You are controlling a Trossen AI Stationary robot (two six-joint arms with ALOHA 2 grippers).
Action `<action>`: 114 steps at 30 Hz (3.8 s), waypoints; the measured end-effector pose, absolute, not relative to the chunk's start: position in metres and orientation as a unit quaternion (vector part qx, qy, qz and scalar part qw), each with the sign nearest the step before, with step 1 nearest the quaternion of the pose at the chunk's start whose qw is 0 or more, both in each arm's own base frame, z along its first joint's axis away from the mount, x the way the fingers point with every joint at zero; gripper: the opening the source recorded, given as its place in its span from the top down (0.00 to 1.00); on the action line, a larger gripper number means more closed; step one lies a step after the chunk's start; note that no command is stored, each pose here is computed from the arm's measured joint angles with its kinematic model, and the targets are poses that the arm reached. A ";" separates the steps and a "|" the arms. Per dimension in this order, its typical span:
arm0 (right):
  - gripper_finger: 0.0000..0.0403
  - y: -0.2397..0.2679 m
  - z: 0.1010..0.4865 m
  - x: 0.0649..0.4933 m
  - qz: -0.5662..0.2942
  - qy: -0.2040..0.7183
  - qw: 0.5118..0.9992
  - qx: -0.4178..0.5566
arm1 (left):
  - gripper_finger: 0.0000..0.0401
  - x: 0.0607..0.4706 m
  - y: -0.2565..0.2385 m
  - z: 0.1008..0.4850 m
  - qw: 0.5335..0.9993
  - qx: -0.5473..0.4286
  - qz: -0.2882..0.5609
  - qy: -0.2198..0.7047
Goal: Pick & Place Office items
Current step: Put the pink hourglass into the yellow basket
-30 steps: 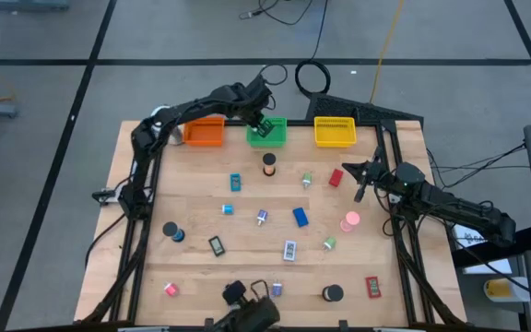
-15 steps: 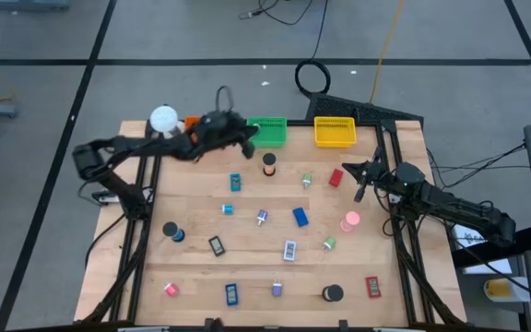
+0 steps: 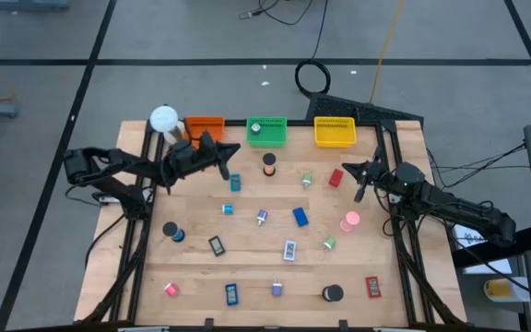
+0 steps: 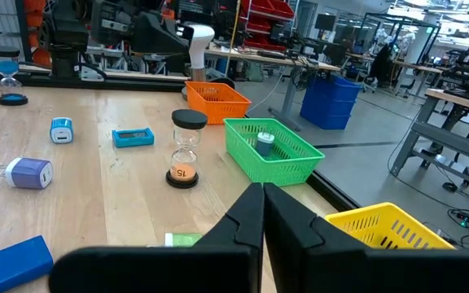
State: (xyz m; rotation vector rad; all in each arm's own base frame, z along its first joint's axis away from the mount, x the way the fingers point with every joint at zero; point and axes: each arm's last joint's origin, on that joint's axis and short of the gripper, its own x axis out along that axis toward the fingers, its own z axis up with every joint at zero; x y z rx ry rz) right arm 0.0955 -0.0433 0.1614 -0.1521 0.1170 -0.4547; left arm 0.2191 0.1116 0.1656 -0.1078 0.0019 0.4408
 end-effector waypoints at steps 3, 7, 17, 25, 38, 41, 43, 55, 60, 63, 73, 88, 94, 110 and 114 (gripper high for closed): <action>1.00 -0.043 0.162 0.095 -0.226 0.057 0.970 -0.076 | 0.96 0.218 0.111 0.163 0.973 -0.069 0.219 0.004; 1.00 -0.043 0.169 0.096 -0.229 0.021 0.970 -0.080 | 0.99 0.218 0.111 0.164 0.973 -0.070 0.219 0.003; 1.00 -0.041 0.195 0.093 -0.206 -0.150 0.966 0.046 | 0.93 0.218 0.111 0.164 0.973 -0.070 0.220 0.003; 1.00 -0.040 0.202 0.095 -0.187 -0.148 0.967 0.088 | 0.91 0.218 0.111 0.164 0.973 -0.070 0.220 0.003; 1.00 -0.034 0.251 0.147 -0.302 0.127 0.929 0.171 | 0.91 0.218 0.111 0.164 0.972 -0.070 0.223 0.003; 1.00 -0.030 0.253 0.162 -0.321 0.166 0.919 0.158 | 0.91 0.218 0.111 0.164 0.972 -0.070 0.224 0.003; 1.00 -0.027 0.259 0.171 -0.321 0.163 0.920 0.153 | 0.91 0.218 0.111 0.164 0.972 -0.070 0.224 0.003; 1.00 -0.024 0.260 0.181 -0.325 0.160 0.912 0.190 | 0.91 0.220 0.107 0.161 0.972 -0.127 0.197 0.008; 1.00 -0.020 0.263 0.180 -0.322 0.194 0.904 0.204 | 0.91 0.225 0.095 0.160 0.994 -0.054 0.084 0.032; 1.00 -0.018 0.266 0.183 -0.328 0.219 0.895 0.211 | 0.91 0.228 0.088 0.163 0.998 -0.029 0.051 0.020; 0.99 -0.003 0.284 0.200 -0.362 0.355 0.824 0.255 | 0.91 0.234 0.071 0.165 1.000 0.020 0.010 0.010; 0.80 0.057 0.297 0.218 -0.372 0.504 0.666 0.405 | 0.91 0.234 0.069 0.165 0.999 0.030 0.008 0.010; 0.66 0.070 0.294 0.208 -0.415 0.509 0.624 0.425 | 0.91 0.234 0.069 0.165 0.999 0.029 0.008 0.010; 0.28 0.072 0.261 0.196 -0.453 0.538 0.581 0.409 | 0.91 0.234 0.069 0.165 1.000 0.028 0.008 0.011; 0.22 0.072 0.257 0.197 -0.444 0.543 0.584 0.408 | 0.91 0.234 0.069 0.165 1.000 0.028 0.008 0.011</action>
